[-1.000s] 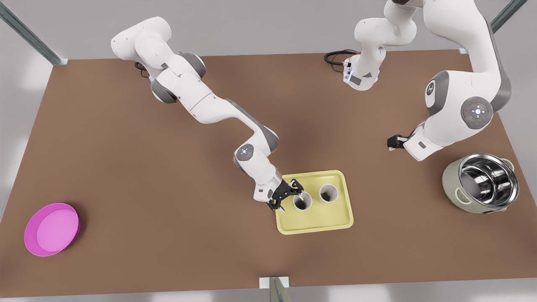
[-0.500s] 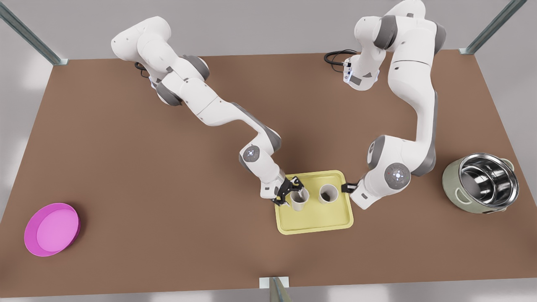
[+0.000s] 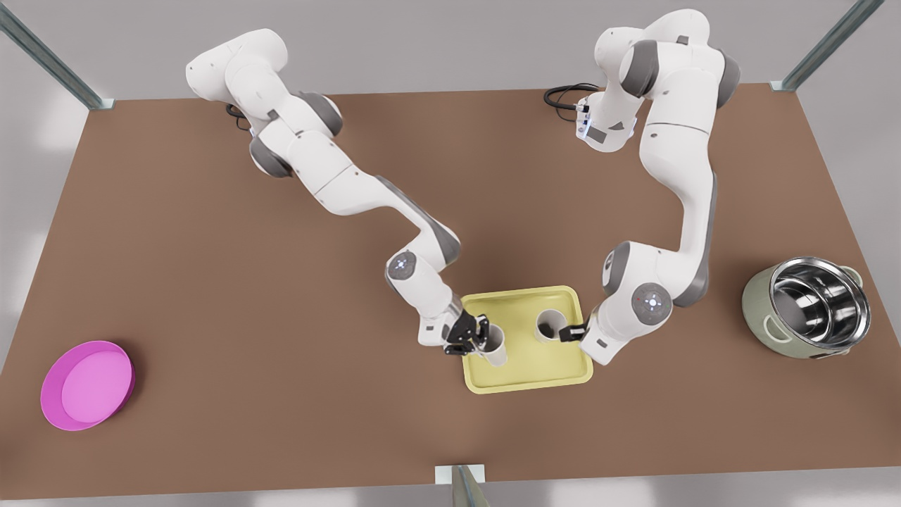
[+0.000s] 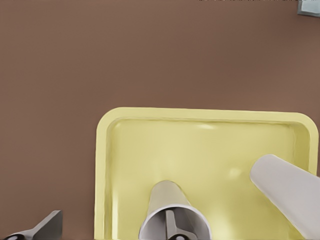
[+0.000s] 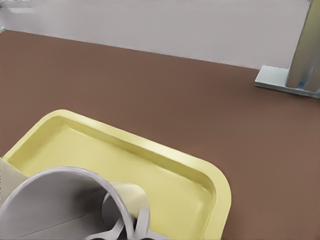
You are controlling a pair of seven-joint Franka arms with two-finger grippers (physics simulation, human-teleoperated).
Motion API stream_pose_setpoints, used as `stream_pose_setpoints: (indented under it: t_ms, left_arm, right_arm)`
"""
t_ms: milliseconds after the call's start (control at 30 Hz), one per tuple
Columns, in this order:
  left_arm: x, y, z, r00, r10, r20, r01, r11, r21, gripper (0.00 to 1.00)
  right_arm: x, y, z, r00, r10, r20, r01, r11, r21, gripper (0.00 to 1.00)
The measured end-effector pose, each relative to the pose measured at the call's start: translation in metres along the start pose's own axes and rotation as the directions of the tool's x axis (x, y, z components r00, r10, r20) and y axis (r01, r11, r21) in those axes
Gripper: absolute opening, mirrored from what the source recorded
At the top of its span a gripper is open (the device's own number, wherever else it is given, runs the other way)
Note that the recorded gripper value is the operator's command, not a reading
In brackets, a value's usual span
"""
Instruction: Use the left arm to pick up the white IKEA cup from the tray and place it on the middle-left position; use the right arm to pick up the white IKEA cup from the tray and place it on the middle-right position
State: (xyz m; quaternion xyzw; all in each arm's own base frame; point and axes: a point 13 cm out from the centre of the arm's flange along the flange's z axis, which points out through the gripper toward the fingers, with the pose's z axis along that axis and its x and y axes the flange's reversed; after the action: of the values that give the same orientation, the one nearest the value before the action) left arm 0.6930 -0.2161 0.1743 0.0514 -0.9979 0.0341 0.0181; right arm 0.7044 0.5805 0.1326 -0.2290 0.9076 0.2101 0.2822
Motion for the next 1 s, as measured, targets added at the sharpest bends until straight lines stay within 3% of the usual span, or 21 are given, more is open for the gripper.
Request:
stream_pose_setpoints:
  t_ms: [133, 333, 467, 700, 867, 1000]
  left_arm:
    - [-0.01, -0.015, 0.01, 0.999, -0.014, 0.043, 0.012, 0.999, 0.03, 1.0]
    - [-0.02, -0.019, -0.022, 0.993, -0.031, 0.11, 0.026, 0.999, 0.047, 1.0]
    - [0.029, -0.015, -0.026, 0.998, -0.006, 0.056, 0.006, 1.0, -0.001, 1.0]
    - [0.075, -0.02, 0.01, 1.0, 0.012, -0.02, -0.013, 0.999, -0.046, 1.0]
    - [0.046, 0.004, 0.016, 0.999, -0.038, 0.022, 0.039, 0.999, -0.036, 1.0]
    - [0.046, 0.004, 0.045, 0.999, -0.04, 0.012, 0.041, 0.998, -0.042, 1.0]
  right_arm:
    - [-0.017, -0.048, -0.05, 0.999, 0.033, -0.017, -0.032, 0.999, 0.041, 0.0]
    - [0.039, -0.27, -0.245, 0.956, 0.233, -0.177, -0.18, 0.945, 0.274, 0.0]
    - [0.091, -0.389, -0.329, 0.906, 0.296, -0.303, -0.17, 0.909, 0.38, 0.0]
    - [0.169, -0.433, -0.298, 0.838, 0.1, -0.536, 0.089, 0.945, 0.316, 0.0]
    - [0.182, -0.425, -0.271, 0.805, -0.047, -0.591, 0.224, 0.947, 0.23, 0.0]
    - [0.195, -0.423, -0.273, 0.783, -0.095, -0.614, 0.242, 0.957, 0.16, 0.0]
